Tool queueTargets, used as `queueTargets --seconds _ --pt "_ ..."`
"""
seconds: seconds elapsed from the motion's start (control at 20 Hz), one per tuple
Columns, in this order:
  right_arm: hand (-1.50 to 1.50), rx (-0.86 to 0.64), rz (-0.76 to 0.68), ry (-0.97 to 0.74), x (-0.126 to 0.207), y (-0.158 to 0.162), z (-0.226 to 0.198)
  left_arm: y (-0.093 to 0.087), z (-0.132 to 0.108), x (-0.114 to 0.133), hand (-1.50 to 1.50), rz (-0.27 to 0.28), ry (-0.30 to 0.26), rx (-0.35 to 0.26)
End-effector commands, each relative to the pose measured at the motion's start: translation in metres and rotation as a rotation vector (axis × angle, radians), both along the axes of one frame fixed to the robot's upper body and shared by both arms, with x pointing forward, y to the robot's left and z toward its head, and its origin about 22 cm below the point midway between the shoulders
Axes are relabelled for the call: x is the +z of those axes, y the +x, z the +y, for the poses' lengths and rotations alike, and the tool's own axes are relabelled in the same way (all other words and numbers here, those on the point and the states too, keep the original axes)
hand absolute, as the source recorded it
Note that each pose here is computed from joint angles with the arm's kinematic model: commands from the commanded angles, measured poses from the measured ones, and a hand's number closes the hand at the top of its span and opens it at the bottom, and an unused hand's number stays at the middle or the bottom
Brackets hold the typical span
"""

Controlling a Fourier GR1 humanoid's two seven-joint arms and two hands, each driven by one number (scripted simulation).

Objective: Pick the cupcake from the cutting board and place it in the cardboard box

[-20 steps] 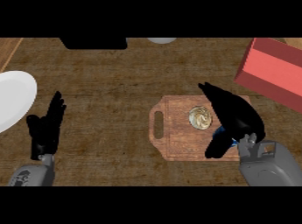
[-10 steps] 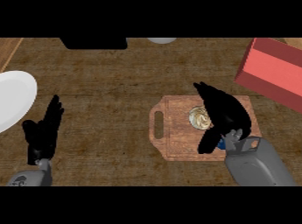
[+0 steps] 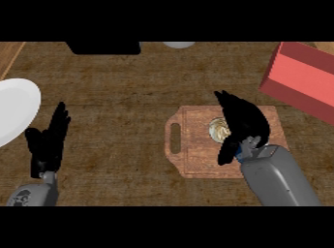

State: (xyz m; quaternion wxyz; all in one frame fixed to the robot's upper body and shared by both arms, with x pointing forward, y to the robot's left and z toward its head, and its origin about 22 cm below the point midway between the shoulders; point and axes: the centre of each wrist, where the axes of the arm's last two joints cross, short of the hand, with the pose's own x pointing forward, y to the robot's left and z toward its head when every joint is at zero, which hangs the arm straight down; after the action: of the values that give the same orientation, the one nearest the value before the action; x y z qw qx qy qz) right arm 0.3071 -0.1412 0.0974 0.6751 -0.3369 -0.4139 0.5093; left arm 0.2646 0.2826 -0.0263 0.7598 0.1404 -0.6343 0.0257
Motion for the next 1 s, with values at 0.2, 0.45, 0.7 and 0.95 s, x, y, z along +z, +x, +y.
queueTargets --seconds 0.2,0.45,0.7,0.95 --pt "-1.5 0.0 0.005 -0.034 -0.039 0.007 0.004 0.001 0.0 0.008 0.0 -0.014 -0.029 -0.001" --pt "-1.5 0.0 0.026 -0.05 -0.04 0.001 -0.011 0.003 -0.009 -0.001 0.0 -0.009 0.007 0.006" --pt "-1.5 0.008 0.04 -0.054 -0.031 0.024 -0.003 -0.006 0.018 -0.005 0.0 0.001 0.009 0.025" --pt "-1.5 0.007 0.03 -0.051 -0.062 0.023 0.0 0.003 0.01 -0.001 0.0 -0.004 0.012 0.018"
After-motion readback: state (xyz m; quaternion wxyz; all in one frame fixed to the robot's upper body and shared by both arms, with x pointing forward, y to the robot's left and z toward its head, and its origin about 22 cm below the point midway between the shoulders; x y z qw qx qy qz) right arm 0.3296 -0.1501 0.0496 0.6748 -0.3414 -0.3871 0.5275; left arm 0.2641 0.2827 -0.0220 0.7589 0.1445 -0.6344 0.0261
